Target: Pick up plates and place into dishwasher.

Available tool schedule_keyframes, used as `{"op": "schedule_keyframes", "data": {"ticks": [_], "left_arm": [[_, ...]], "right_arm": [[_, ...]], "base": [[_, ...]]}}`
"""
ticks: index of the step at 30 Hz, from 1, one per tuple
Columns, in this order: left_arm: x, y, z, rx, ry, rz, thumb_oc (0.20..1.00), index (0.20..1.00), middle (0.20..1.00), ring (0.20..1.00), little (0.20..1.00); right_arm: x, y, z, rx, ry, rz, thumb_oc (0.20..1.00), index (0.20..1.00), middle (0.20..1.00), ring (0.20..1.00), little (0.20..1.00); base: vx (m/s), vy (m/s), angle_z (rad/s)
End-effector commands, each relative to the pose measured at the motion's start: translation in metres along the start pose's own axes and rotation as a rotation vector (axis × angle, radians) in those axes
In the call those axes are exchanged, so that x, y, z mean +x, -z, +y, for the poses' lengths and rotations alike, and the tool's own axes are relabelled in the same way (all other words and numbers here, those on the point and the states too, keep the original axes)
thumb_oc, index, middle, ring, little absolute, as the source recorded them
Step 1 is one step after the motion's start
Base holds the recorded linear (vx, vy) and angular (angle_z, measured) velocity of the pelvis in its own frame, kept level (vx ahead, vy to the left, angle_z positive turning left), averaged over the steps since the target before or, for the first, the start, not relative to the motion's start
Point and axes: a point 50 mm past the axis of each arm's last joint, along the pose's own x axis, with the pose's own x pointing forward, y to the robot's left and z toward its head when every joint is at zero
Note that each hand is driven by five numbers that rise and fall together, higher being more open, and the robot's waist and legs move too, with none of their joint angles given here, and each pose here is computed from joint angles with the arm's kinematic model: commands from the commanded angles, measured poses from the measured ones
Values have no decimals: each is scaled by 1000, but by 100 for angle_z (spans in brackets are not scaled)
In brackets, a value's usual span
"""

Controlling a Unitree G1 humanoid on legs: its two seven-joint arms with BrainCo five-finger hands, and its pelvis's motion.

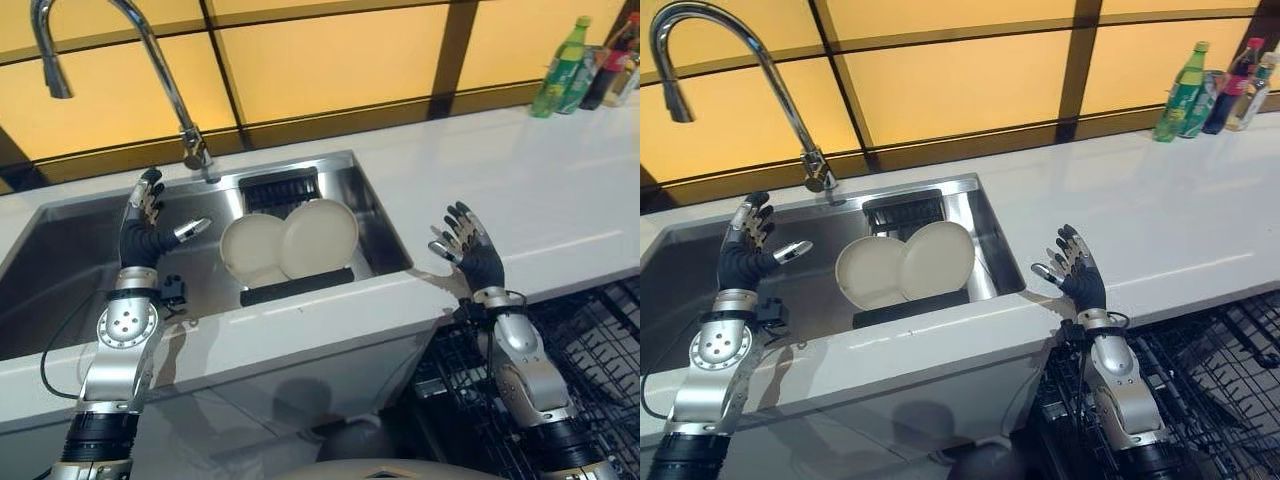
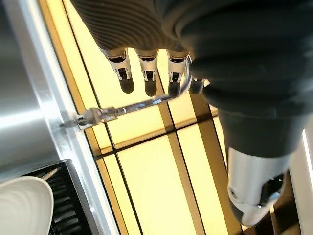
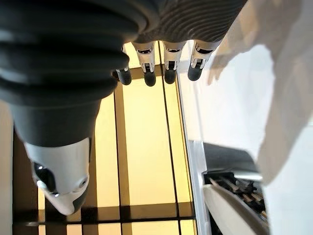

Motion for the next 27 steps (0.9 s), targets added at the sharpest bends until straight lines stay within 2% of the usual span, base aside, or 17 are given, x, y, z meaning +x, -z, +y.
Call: {"op": "schedule_keyframes", "data": {"ticks": [1, 5, 13, 18, 27], "left_arm": [[28, -30, 16, 112, -42, -170, 1000, 1000, 1000, 1000, 1000], [34, -30, 11, 166, -13, -167, 1000, 1000, 1000, 1000, 1000], [36, 1, 14, 214, -2, -61, 1000, 1000, 1000, 1000, 1000], [33, 1, 17, 257, -19, -89, 1000, 1000, 1000, 1000, 1000], [58, -28, 23, 319, -107, -183, 1000, 1000, 1000, 1000, 1000]], "right_arm": [[4, -26, 6, -6, -43, -125, 1000, 1000, 1000, 1000, 1000], [5, -27, 4, -17, -47, -119, 1000, 1000, 1000, 1000, 1000], [10, -28, 1, -55, -71, -100, 1000, 1000, 1000, 1000, 1000], [10, -29, 0, -68, -86, -118, 1000, 1000, 1000, 1000, 1000], [18, -46, -4, -110, -102, -158, 1000, 1000, 1000, 1000, 1000]], "base": [[24, -136, -12], [33, -160, -3], [58, -90, -14], [40, 196, -60], [-28, 257, -36]]}}
